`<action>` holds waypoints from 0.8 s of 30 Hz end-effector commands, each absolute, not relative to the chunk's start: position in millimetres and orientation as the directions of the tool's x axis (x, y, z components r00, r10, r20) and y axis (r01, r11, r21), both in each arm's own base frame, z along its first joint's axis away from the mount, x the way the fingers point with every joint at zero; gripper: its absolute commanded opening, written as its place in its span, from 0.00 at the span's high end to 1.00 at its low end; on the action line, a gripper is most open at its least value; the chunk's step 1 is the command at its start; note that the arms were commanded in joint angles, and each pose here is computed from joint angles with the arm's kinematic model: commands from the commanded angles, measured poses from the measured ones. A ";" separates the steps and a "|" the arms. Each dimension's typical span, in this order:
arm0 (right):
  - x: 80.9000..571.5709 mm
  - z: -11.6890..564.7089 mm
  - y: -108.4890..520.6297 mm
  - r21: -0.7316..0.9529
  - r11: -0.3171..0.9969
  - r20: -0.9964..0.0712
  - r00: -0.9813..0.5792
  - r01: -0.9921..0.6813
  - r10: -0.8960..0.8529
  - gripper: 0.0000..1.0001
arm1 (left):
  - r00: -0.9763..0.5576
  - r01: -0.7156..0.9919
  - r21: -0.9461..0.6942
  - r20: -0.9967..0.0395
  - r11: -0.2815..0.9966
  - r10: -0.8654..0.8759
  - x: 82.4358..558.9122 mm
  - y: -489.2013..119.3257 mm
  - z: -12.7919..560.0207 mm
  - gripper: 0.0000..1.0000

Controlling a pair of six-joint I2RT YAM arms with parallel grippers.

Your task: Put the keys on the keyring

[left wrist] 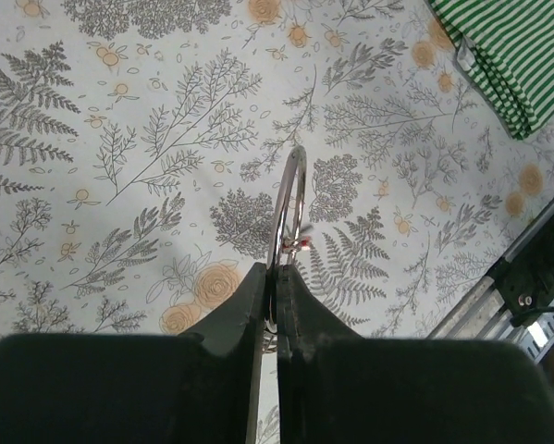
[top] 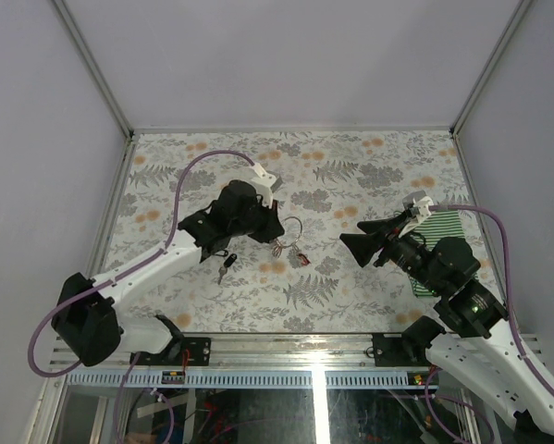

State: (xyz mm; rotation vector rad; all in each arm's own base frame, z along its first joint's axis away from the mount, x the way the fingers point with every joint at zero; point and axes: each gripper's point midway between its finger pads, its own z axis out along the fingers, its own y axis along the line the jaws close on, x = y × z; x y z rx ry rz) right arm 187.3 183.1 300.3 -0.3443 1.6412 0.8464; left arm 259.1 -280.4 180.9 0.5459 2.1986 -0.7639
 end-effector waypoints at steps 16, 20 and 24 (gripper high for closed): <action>183.5 300.5 182.6 0.358 0.681 -0.933 -0.262 -0.639 0.245 0.33 | -0.722 0.370 -0.593 -0.668 0.715 -0.180 372.4 -222.2 125.6 0.98; 182.7 299.6 181.4 0.359 0.683 -0.933 -0.264 -0.636 0.244 0.33 | -0.735 0.313 -0.624 -0.636 0.716 -0.234 390.3 -213.5 104.3 0.97; 181.7 298.4 180.1 0.359 0.686 -0.933 -0.268 -0.633 0.241 0.33 | -0.741 0.259 -0.644 -0.610 0.720 -0.280 402.8 -204.1 87.5 0.89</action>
